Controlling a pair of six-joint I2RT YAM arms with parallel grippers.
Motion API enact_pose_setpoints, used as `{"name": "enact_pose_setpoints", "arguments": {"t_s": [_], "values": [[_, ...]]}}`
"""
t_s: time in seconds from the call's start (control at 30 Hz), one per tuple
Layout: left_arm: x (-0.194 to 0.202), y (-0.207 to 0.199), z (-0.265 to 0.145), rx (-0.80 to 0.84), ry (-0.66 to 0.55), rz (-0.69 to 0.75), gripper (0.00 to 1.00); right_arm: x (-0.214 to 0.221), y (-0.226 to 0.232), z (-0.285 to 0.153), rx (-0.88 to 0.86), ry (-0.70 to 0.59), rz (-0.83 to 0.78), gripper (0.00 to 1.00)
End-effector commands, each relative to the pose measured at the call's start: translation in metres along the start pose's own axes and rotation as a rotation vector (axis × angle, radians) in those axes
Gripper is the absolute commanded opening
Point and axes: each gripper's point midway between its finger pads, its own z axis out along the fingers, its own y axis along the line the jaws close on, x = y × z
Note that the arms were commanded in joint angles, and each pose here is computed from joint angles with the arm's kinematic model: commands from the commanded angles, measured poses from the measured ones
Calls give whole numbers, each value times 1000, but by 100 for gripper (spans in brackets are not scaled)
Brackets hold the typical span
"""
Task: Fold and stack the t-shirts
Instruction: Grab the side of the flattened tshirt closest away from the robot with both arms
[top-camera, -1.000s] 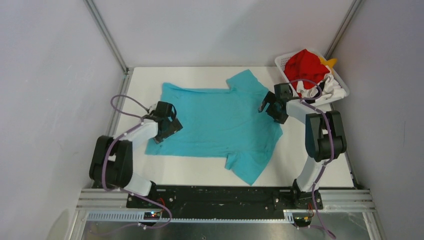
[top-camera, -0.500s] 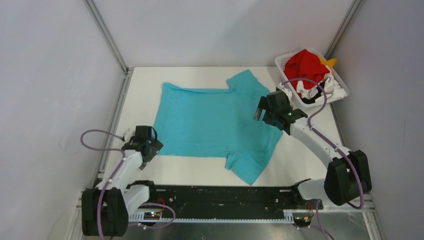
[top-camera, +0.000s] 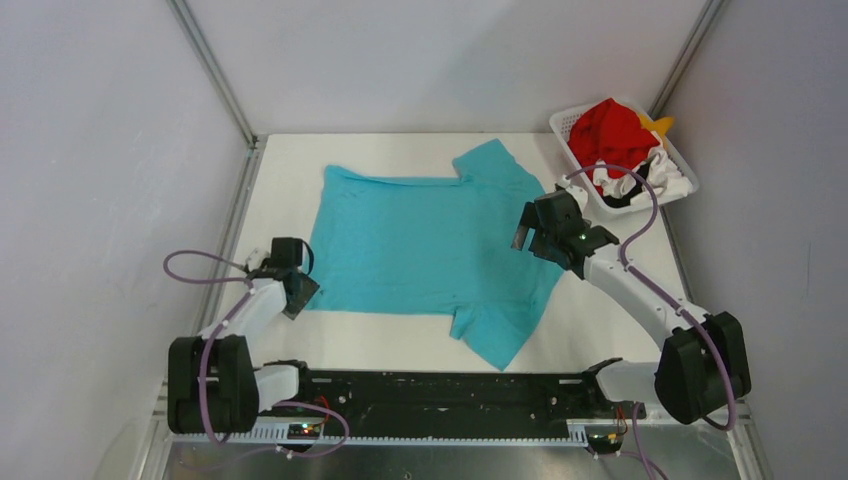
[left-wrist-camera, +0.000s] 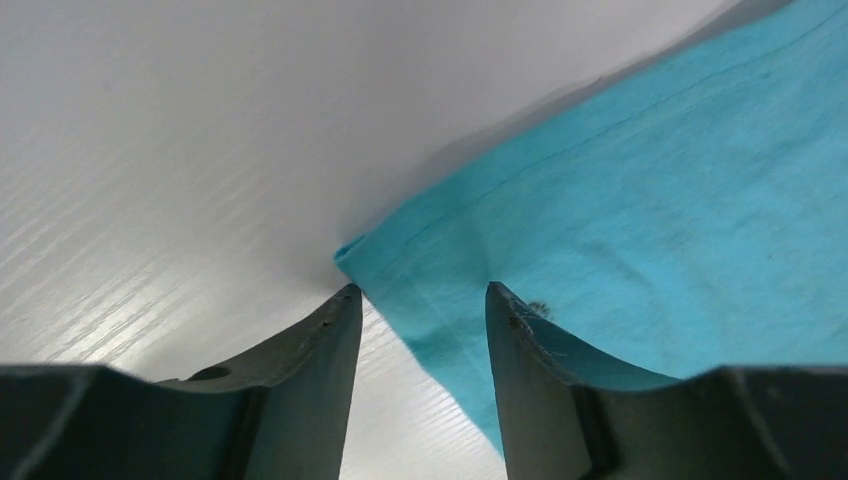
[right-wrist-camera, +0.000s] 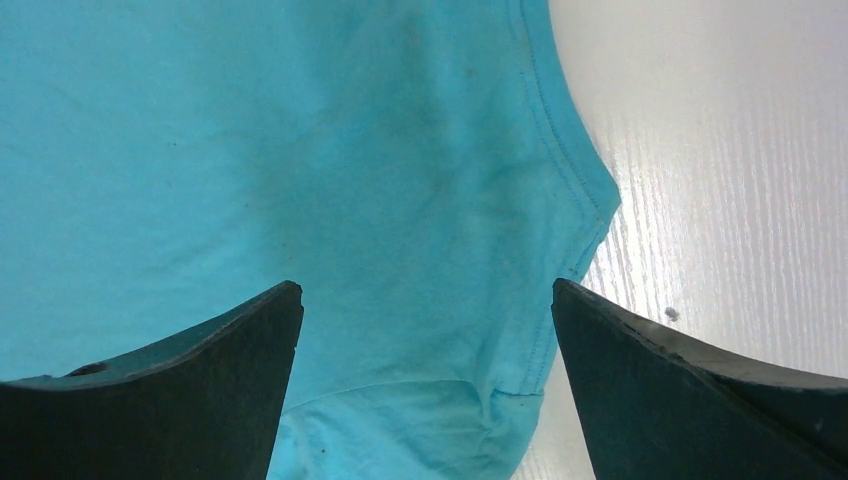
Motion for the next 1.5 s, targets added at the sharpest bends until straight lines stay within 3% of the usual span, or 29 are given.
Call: {"name": "enact_pose_setpoints", "arguments": {"t_s": [0.0, 0.1, 0.2, 0.23, 0.3, 0.53, 0.77, 0.87, 1.03, 1.33, 1.47], "values": [[4, -18, 8, 36, 57, -26, 49, -7, -1, -10, 11, -36, -1, 100], [7, -23, 13, 31, 83, -11, 29, -3, -3, -13, 17, -30, -12, 99], [6, -23, 16, 26, 80, 0, 16, 3, -3, -17, 17, -14, -37, 99], [6, -22, 17, 22, 79, 4, 4, 6, 1, -20, 3, -7, -60, 99], [5, -24, 17, 27, 77, 10, 1, 17, 7, -24, -33, 28, -118, 99], [1, -29, 11, 72, 55, 13, 0, 115, 52, -69, -334, 244, -447, 96], [-6, -25, 0, 119, -10, -11, 0, 223, 65, -102, -525, 530, -607, 87], [-5, -24, -2, 132, -12, -3, 0, 240, 56, -97, -464, 566, -655, 79], [-6, -20, -2, 125, -27, -3, 0, 262, 34, -89, -365, 634, -702, 74], [-8, -17, -2, 118, -47, -12, 0, 251, 1, -67, -133, 551, -682, 58], [-8, -11, -2, 106, -63, -19, 0, 258, -9, -66, -96, 535, -701, 39]]}}
